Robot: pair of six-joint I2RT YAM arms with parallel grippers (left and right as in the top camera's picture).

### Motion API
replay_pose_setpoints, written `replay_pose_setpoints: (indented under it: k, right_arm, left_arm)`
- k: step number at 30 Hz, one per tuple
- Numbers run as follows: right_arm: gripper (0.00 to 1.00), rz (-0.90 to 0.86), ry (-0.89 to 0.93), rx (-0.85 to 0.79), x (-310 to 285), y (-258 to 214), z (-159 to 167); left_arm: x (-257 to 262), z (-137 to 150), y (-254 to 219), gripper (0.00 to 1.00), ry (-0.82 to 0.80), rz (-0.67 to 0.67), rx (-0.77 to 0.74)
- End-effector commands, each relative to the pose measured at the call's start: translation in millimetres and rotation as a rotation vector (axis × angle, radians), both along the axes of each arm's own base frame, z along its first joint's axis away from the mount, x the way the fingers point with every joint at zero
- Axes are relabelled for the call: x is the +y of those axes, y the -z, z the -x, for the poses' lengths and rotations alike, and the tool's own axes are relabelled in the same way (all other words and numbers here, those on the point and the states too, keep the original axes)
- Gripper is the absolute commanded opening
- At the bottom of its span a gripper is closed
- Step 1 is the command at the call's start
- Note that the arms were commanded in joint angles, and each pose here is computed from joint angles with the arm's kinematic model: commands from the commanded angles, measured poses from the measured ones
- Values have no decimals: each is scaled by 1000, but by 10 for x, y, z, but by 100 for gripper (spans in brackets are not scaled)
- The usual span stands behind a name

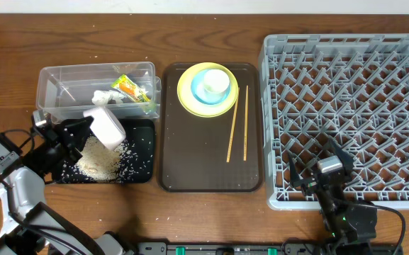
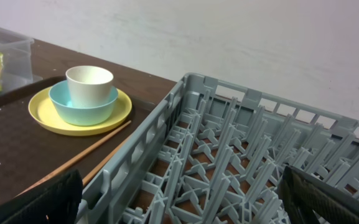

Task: Sort waste into correct bins and load items into the dishwasher rack
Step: 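Carry the empty pink bowl right and set it on the brown tray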

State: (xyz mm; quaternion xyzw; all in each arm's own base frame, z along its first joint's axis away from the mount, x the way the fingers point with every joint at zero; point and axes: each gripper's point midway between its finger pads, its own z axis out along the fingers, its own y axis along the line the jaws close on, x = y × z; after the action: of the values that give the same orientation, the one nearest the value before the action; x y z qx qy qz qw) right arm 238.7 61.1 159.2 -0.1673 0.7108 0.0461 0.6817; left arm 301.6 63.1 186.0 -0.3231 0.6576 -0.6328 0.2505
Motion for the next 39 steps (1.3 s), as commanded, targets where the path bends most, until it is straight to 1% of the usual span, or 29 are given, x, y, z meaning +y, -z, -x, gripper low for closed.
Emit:
replay_pose_setpoints:
  k: [1, 5, 12, 13, 15, 18, 20, 25, 27, 32, 34, 39]
  right_arm:
    - [99, 10, -9, 5, 20, 22, 5]
    - [99, 10, -9, 5, 20, 22, 5]
    - [99, 10, -9, 5, 20, 22, 5]
    - [99, 10, -9, 5, 20, 22, 5]
    - [99, 10, -9, 5, 20, 22, 5]
    - [99, 10, -9, 5, 20, 22, 5]
    - [99, 10, -9, 5, 20, 22, 5]
    - [99, 10, -9, 5, 20, 22, 5]
    - [99, 10, -9, 5, 20, 22, 5]
    - [99, 10, -9, 5, 20, 22, 5]
    - [99, 10, -9, 5, 20, 22, 5]
    - [99, 10, -9, 5, 20, 22, 5]
  left_arm:
    - [-110, -4, -92, 6, 38, -2, -25]
    - [-234, -49, -123, 6, 55, -59, -7]
    - [-629, -147, -279, 6, 61, -272, 24]
    - [-782, -145, -318, 6, 75, -336, 8]
    - [-960, -135, -350, 6, 98, -397, -10]
    - [-1400, -59, -361, 6, 167, -510, -38]
    - [-1622, -7, -293, 6, 192, -594, -31]
    - [-2025, 99, 66, 6, 198, -903, 15]
    - [-2164, 154, 183, 6, 206, -1025, 4]
    - [-2382, 234, 452, 6, 217, -1264, -20]
    - [-2446, 254, 562, 6, 243, -1333, -32]
    - [-2529, 273, 851, 6, 312, -1396, 3]
